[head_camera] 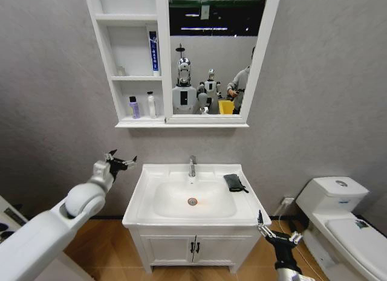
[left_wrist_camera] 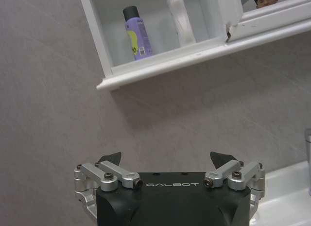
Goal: Move facial cleanser and shampoo from washbasin to cabinet, then wipe washbasin with towel.
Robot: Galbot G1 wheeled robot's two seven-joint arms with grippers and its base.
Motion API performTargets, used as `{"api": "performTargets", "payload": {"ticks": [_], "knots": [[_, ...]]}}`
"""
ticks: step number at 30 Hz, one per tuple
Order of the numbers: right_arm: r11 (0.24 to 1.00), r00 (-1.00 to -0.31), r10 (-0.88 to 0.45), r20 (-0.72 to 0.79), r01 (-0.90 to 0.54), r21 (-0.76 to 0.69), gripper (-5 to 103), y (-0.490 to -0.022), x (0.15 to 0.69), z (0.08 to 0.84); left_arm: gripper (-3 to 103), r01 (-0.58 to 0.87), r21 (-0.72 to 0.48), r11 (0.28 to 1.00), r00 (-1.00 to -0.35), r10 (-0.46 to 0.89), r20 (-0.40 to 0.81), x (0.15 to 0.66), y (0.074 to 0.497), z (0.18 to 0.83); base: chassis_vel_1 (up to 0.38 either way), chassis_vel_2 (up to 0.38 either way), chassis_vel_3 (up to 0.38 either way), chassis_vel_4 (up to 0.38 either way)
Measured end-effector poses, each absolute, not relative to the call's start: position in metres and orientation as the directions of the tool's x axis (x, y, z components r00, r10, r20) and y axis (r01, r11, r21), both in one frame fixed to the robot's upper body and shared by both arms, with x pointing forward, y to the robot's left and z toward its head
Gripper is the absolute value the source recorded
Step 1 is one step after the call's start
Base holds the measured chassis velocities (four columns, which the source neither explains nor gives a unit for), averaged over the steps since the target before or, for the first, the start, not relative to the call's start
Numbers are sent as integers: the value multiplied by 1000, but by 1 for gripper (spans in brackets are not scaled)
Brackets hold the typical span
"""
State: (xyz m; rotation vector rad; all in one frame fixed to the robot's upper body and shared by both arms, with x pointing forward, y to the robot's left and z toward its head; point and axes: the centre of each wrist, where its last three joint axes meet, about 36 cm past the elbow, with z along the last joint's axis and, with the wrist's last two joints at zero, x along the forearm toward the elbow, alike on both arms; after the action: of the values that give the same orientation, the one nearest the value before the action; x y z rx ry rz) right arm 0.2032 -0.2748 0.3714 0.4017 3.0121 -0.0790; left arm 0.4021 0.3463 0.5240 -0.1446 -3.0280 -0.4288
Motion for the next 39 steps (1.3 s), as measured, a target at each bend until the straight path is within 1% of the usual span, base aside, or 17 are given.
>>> {"api": "performTargets", "payload": {"ticks": [1,4,8,10,11,12,15,18,20,26,30,39], "knots": [[964,-960,259,-108,264,-38,100,-275,203,371,100,104,273,956,-992,82,92,402,346,524,0,0,0,0],[971,-967,230,-112,236,-42,100,-276,201,370,100,182,274,944,-976,139,170,361,367,494,0,0,0,0],[972,-969,223,-109,229,-45,100,-277,200,368,100,171,268,948,-976,126,178,344,373,490,0,0,0,0],[975,-972,211,-100,217,-50,100,-278,200,366,100,106,223,969,-982,66,179,319,374,486,0,0,0,0],[976,-975,204,-91,210,-53,100,-279,200,365,100,73,194,978,-983,38,179,308,372,485,0,0,0,0],[976,-975,204,-91,210,-53,100,-279,200,365,100,73,194,978,-983,38,179,308,372,485,0,0,0,0],[980,-980,187,-70,191,-48,100,-278,202,364,100,0,126,992,-985,-22,172,276,354,491,0,0,0,0],[982,-981,180,-67,183,-47,100,-278,203,363,100,-8,112,994,-985,-28,173,267,347,494,0,0,0,0],[985,-985,162,-59,165,-42,100,-278,206,363,100,-28,85,996,-982,-43,182,244,330,498,0,0,0,0],[989,-989,144,-39,145,-28,100,-273,204,360,100,-46,63,997,-980,-57,189,225,311,495,0,0,0,0],[991,-991,133,-16,133,-30,100,-269,195,359,100,-26,65,998,-979,-38,198,219,297,489,0,0,0,0],[991,-991,136,6,136,-15,100,-270,199,370,100,-18,49,999,-980,-28,199,219,291,486,0,0,0,0]]}}
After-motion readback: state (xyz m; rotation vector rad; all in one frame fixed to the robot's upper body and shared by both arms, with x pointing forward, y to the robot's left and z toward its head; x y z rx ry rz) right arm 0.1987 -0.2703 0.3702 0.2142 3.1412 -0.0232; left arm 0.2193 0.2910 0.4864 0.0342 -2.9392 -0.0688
